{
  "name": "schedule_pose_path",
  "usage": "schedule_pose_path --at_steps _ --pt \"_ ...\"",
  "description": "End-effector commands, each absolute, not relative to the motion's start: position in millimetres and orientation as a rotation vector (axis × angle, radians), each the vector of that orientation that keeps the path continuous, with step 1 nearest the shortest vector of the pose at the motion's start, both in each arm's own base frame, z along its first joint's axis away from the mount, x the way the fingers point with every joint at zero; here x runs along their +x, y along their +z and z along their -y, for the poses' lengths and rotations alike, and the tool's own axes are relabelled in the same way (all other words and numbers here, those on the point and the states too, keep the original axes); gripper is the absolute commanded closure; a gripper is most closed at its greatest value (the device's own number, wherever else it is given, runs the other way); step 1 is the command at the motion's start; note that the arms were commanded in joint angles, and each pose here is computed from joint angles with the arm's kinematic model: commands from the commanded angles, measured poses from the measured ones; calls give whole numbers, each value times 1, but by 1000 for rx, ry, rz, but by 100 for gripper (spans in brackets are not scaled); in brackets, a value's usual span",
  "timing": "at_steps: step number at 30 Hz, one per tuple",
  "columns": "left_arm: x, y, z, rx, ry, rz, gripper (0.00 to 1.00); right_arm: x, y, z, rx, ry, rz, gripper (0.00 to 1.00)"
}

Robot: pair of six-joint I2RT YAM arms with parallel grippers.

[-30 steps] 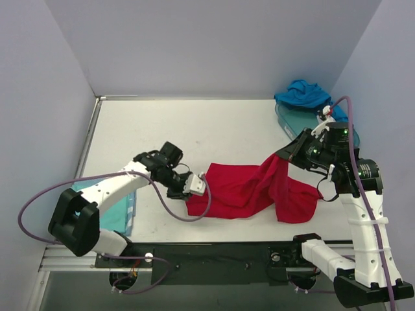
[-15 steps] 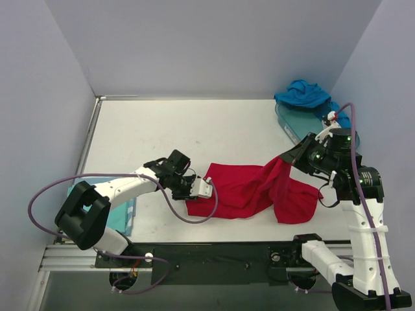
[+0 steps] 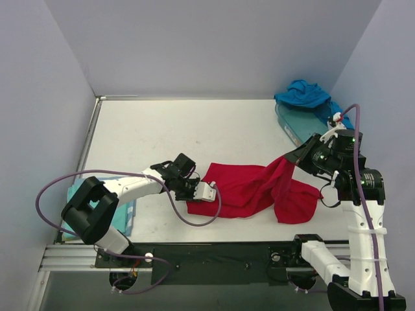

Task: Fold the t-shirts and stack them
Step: Flatten out the tshirt

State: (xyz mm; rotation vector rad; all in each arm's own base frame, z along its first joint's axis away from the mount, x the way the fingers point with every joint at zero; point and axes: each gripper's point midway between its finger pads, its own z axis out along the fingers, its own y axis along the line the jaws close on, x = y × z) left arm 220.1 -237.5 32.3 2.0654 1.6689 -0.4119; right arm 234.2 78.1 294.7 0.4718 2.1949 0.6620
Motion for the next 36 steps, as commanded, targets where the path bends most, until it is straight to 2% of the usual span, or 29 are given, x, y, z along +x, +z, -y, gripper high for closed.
schedule_pose_path --at_steps 1,5,7,8,10,14,19,23,27,29,32,36 --pt "245 37 241 2041 -280 -1602 64 230 299 -77 444 670 -2175 100" --pt "242 41 245 2045 -311 -1598 71 231 298 -78 444 676 -2178 100" --pt "241 41 244 2044 -315 -1604 81 231 298 -78 439 677 -2182 100" --pt "242 42 244 2040 -315 -1606 91 231 298 -78 434 675 -2183 100" --pt "244 47 246 2026 -319 -1619 100 232 298 -78 431 673 -2186 100" --pt "277 90 244 1782 -304 -1798 100 235 295 -64 491 647 -2181 100" --pt "363 208 197 1338 -192 -1871 100 243 312 -51 490 609 -2150 100" --pt "380 305 142 1075 -35 -1796 100 246 341 -44 483 633 -2093 100" --pt "361 383 65 749 154 -1732 100 241 366 -46 474 681 -2073 100" --pt "342 390 37 655 218 -1733 100 240 364 -54 475 739 -2088 100" --pt "327 367 15 577 281 -1753 100 245 349 -63 466 821 -2149 100" --pt "340 359 11 531 289 -1724 100 295 331 -75 443 866 -2210 100"
